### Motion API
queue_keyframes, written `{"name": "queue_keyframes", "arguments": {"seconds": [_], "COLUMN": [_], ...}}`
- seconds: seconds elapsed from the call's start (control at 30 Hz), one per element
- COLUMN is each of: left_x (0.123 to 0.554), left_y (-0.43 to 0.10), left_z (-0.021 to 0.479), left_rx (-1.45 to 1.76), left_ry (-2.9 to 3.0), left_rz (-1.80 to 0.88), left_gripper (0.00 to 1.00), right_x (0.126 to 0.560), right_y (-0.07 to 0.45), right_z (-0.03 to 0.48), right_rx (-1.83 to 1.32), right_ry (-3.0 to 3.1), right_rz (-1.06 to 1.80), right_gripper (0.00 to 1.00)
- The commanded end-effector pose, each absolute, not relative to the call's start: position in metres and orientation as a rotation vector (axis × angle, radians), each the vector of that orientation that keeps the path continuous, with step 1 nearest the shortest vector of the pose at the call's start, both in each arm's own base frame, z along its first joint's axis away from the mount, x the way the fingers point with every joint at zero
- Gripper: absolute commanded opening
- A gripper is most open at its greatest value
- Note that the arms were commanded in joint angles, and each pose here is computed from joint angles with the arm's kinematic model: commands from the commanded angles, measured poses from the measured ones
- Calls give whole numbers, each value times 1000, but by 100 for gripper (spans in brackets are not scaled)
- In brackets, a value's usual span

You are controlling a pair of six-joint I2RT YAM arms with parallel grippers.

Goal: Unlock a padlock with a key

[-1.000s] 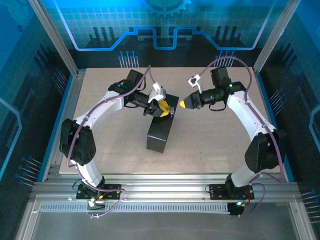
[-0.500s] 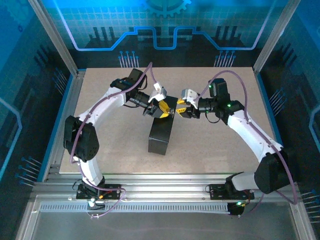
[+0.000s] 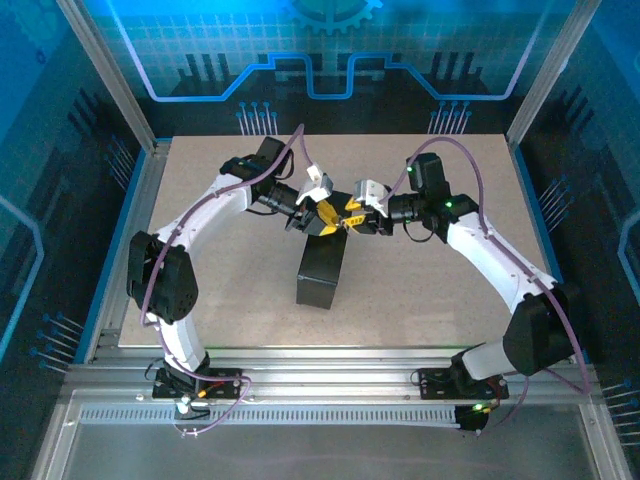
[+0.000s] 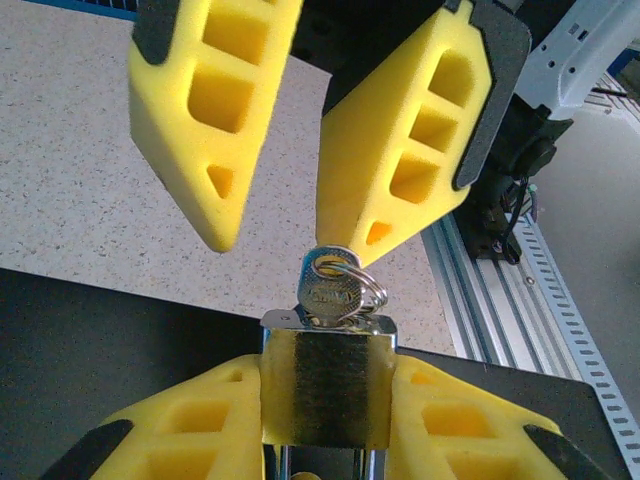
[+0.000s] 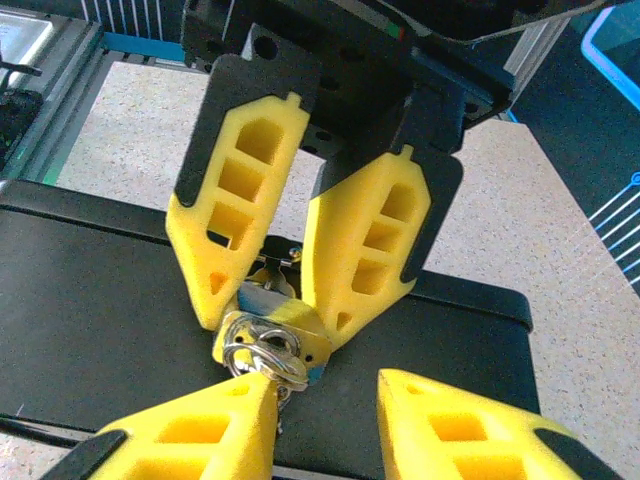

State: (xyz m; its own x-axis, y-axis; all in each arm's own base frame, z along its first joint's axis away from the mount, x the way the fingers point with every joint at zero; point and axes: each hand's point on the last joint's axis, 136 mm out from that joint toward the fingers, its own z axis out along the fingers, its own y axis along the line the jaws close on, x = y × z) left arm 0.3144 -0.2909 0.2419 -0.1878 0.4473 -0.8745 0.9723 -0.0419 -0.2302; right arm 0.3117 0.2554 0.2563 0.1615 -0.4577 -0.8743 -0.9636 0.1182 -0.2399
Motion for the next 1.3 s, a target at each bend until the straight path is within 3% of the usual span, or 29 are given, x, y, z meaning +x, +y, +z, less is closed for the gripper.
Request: {"name": "queue_keyframes", "arguments": {"seconds": [0.0,0.1,0.53,0.83,1.07,1.13,1.27], "left_x": [307,306,312,309,306,307,310], "left_y": [-296,-296,-297,-296,-296,-296,-294], "left_z": [282,282,286,292,296,295,293], "left_rx": [1514,1515,1496,1494,1486,1485,1480], "left_ry": [1486,1480,1465,1441,1418,1424,1439], "left_rz": [-1229,-1231,-1179,-1179,-1177,-1173,-1164], "left_gripper": [4,4,2,2,1,1,1], "right_x": [302,299,273,293,321,320,316], "right_y": [267,268,282,268,264,263,253], "right_z": [273,273,269,254,272,277,280], "right_rx": [-1532,-1546,-1566,-1392,-1069,-1015,-985], "right_ry": [1375,1374,1428,1643,1903,1957,1987], "right_rz": [724,742,898,849,972,1028,1058], "right_gripper": [30,30,6,0,1,13,23]}}
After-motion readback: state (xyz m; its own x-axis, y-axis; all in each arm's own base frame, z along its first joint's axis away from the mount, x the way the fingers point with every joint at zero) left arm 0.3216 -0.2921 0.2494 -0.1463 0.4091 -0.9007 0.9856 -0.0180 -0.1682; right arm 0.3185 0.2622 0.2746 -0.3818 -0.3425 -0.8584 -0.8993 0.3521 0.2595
